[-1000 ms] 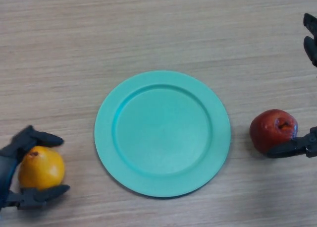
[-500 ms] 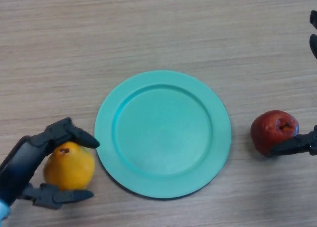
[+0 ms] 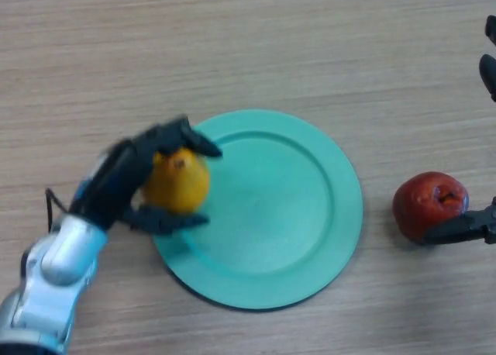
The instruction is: Pick up the yellow pear and place it on the plate
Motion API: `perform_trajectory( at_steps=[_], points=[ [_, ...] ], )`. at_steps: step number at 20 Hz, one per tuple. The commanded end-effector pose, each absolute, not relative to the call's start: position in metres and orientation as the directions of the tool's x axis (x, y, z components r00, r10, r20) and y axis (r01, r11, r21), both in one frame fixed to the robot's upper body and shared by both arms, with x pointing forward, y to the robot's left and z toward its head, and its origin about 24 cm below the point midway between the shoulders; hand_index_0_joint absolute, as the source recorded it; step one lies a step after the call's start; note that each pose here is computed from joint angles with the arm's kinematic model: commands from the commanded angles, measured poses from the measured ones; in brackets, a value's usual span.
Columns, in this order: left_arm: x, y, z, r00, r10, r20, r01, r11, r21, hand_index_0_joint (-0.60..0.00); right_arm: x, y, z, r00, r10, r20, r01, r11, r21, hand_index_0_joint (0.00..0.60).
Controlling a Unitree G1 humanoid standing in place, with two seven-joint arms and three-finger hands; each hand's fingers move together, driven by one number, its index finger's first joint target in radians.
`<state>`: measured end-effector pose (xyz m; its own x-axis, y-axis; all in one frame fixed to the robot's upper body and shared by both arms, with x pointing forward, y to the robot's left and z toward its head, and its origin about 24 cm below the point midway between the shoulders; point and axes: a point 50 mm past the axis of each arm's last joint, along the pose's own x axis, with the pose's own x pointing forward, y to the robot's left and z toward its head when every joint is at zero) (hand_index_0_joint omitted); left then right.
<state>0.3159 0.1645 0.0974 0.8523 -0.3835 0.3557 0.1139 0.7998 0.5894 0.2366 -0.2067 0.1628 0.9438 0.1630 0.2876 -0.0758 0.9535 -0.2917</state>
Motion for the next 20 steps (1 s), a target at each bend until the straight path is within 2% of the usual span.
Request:
perform_trajectory(
  at_steps=[1, 3, 4, 5, 6, 7, 9, 11, 12, 13, 14, 16, 20],
  points=[
    [0.318, 0.157, 0.136, 0.718, -0.364, 0.593, 0.010, 0.857, 0.515, -0.600, 0.226, -0.214, 0.197, 0.848, 0.149, 0.508, 0.012, 0.954, -0.299, 0.000],
    [0.323, 0.146, 0.134, 0.730, -0.380, 0.568, 0.138, 0.896, 0.422, -0.600, 0.225, -0.214, 0.197, 0.851, 0.142, 0.506, 0.017, 0.954, -0.298, 0.000],
    [0.325, 0.145, 0.134, 0.785, -0.348, 0.512, 0.229, 0.932, 0.282, -0.600, 0.224, -0.215, 0.197, 0.851, 0.136, 0.507, 0.023, 0.955, -0.295, 0.000],
    [0.325, 0.144, 0.134, 0.800, -0.344, 0.491, 0.261, 0.937, 0.230, -0.600, 0.223, -0.215, 0.197, 0.851, 0.135, 0.508, 0.027, 0.954, -0.300, 0.000],
    [0.326, 0.143, 0.133, 0.827, -0.336, 0.451, 0.293, 0.942, 0.164, -0.600, 0.222, -0.217, 0.197, 0.852, 0.131, 0.507, 0.034, 0.952, -0.303, 0.000],
    [0.326, 0.142, 0.132, 0.831, -0.339, 0.441, 0.301, 0.941, 0.156, -0.600, 0.221, -0.217, 0.196, 0.854, 0.130, 0.504, 0.035, 0.952, -0.305, 0.000],
    [0.325, 0.139, 0.127, 0.839, -0.360, 0.409, 0.317, 0.933, 0.171, -0.600, 0.222, -0.217, 0.196, 0.859, 0.124, 0.496, 0.044, 0.949, -0.312, 0.000],
    [0.325, 0.140, 0.123, 0.857, -0.348, 0.380, 0.300, 0.937, 0.180, -0.600, 0.222, -0.217, 0.197, 0.859, 0.118, 0.499, 0.044, 0.953, -0.301, 0.000],
    [0.325, 0.140, 0.121, 0.869, -0.341, 0.360, 0.270, 0.934, 0.232, -0.600, 0.221, -0.216, 0.197, 0.856, 0.123, 0.502, 0.047, 0.949, -0.312, 0.000],
    [0.325, 0.141, 0.119, 0.873, -0.340, 0.350, 0.265, 0.932, 0.246, -0.600, 0.221, -0.216, 0.197, 0.858, 0.126, 0.498, 0.043, 0.949, -0.314, 0.000],
    [0.326, 0.141, 0.112, 0.897, -0.329, 0.296, 0.238, 0.922, 0.304, -0.600, 0.220, -0.216, 0.197, 0.861, 0.127, 0.492, 0.038, 0.949, -0.311, 0.000],
    [0.329, 0.139, 0.105, 0.913, -0.325, 0.247, 0.202, 0.886, 0.418, -0.600, 0.221, -0.215, 0.197, 0.859, 0.128, 0.496, 0.041, 0.948, -0.316, 0.000],
    [0.331, 0.144, 0.104, 0.923, -0.299, 0.243, 0.166, 0.878, 0.448, -0.600, 0.222, -0.213, 0.198, 0.861, 0.141, 0.488, 0.028, 0.946, -0.322, 0.000]
  ],
)
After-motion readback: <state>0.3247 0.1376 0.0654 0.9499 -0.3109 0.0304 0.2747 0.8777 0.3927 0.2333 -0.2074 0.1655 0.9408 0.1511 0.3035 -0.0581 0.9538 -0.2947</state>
